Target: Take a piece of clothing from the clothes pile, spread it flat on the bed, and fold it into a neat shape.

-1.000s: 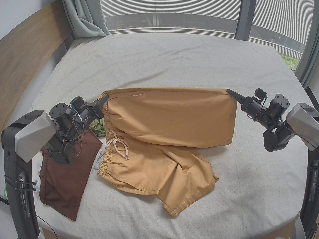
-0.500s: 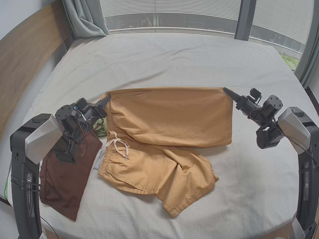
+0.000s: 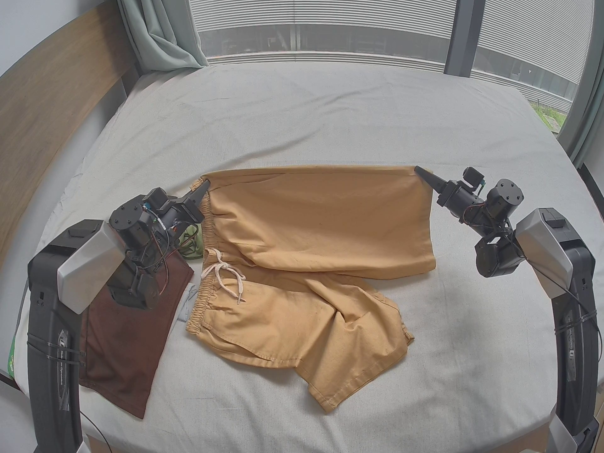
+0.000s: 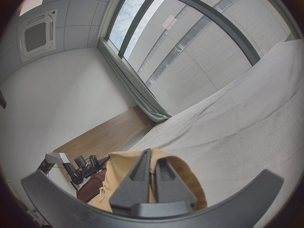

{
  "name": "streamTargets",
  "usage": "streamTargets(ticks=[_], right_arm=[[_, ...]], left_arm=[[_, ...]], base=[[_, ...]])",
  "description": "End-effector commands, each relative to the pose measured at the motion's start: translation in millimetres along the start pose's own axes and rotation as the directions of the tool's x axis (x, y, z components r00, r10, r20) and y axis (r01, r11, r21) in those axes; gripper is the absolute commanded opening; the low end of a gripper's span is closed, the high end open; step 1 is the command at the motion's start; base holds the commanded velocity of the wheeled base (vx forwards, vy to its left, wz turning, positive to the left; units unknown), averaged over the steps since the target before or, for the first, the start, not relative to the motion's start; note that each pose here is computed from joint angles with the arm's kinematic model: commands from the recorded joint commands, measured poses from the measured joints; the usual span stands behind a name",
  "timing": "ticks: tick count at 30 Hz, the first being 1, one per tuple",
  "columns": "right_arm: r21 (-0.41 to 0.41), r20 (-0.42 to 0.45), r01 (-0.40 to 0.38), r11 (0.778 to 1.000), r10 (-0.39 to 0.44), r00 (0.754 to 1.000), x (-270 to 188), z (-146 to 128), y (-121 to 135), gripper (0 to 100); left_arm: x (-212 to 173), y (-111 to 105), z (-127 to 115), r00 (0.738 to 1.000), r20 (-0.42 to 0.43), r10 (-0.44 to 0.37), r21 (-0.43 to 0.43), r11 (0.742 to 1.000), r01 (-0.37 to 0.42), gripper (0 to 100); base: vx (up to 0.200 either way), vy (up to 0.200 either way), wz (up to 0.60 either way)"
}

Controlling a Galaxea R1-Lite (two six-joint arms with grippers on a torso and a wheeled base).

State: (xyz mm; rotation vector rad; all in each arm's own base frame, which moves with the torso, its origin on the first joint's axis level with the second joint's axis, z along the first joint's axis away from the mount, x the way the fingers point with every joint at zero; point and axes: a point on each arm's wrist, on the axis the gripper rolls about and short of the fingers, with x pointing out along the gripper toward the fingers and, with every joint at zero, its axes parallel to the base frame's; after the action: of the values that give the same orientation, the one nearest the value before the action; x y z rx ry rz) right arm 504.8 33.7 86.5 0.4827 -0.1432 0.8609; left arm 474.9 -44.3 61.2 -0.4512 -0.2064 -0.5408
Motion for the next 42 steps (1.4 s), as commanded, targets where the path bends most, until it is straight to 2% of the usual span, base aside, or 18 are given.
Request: streamTargets(ticks=[1, 6, 7, 8, 9, 15, 21, 23, 26, 27, 33, 37, 40, 42], right_arm=[[-0.002, 0.001, -0.003, 1.0, 0.003, 1.0, 2, -5, -5, 0], [0.01, -0.009, 0.005, 1.0, -0.005, 1.0, 3, -7, -7, 0], [0.01, -0.009, 0.003, 1.0, -0.003, 1.0, 4, -7, -6, 0], [0.005, -0.005, 0.0, 1.0, 0.0, 1.0, 5, -5, -6, 0], [0.0, 0.0, -0.004, 1.0, 0.004, 1.0, 7, -3, -7, 100], [-0.003, 0.022, 0.018, 1.0, -0.018, 1.0, 12, 0, -10, 100], [0.002, 0.018, 0.023, 1.0, -0.023, 1.0, 8, -4, -8, 100], [0.01, 0.006, 0.023, 1.0, -0.023, 1.0, 3, -5, 2, 100], [0.014, 0.005, 0.022, 1.0, -0.022, 1.0, 3, -4, 6, 100], [0.025, -0.008, 0.024, 0.999, -0.024, 1.0, -5, -5, 18, 100], [0.066, -0.047, 0.036, 0.997, -0.033, 0.998, -22, -8, 49, 100], [0.083, -0.087, 0.061, 0.995, -0.054, 0.995, -37, -2, 72, 100], [0.093, -0.116, 0.07, 0.993, -0.059, 0.991, -50, 4, 91, 100], [0.109, -0.141, 0.071, 0.992, -0.055, 0.988, -61, 9, 113, 100]], left_arm=[[0, 2, -3, 1.0, 0.001, 0.0, -0.001, 1.0, 0.0, 0], [1, 3, -5, 1.0, 0.0, 0.001, -0.039, 0.999, -0.001, 0], [2, 2, -4, 1.0, 0.005, -0.004, -0.055, 0.998, 0.004, 100], [4, 1, -3, 1.0, 0.008, -0.007, -0.06, 0.998, 0.008, 100], [5, 1, -3, 1.0, 0.012, -0.011, -0.068, 0.998, 0.012, 100], [10, -5, -5, 1.0, 0.0, -0.019, -0.137, 0.99, 0.019, 100], [6, -3, -12, 0.998, -0.05, 0.026, -0.176, 0.984, -0.035, 100], [0, -1, -15, 0.995, -0.081, 0.054, -0.188, 0.98, -0.069, 100], [-1, -2, -16, 0.995, -0.085, 0.056, -0.19, 0.979, -0.071, 100], [-12, -8, -9, 0.991, -0.113, 0.076, -0.199, 0.975, -0.097, 100], [-34, -25, 5, 0.983, -0.156, 0.096, -0.205, 0.97, -0.127, 100], [-50, -30, 16, 0.98, -0.162, 0.113, -0.198, 0.97, -0.144, 100], [-63, -40, 27, 0.978, -0.172, 0.115, -0.199, 0.969, -0.149, 100], [-78, -53, 39, 0.976, -0.188, 0.112, -0.203, 0.968, -0.15, 100]], base=[[0.0, 0.0, 0.0], [0.0, 0.0, 0.0], [0.0, 0.0, 0.0], [0.0, 0.0, 0.0], [0.0, 0.0, 0.0], [0.0, 0.0, 0.0], [0.0, 0.0, 0.0], [0.0, 0.0, 0.0], [0.0, 0.0, 0.0], [0.0, 0.0, 0.0], [0.0, 0.0, 0.0], [0.0, 0.0, 0.0], [0.0, 0.0, 0.0], [0.0, 0.0, 0.0]])
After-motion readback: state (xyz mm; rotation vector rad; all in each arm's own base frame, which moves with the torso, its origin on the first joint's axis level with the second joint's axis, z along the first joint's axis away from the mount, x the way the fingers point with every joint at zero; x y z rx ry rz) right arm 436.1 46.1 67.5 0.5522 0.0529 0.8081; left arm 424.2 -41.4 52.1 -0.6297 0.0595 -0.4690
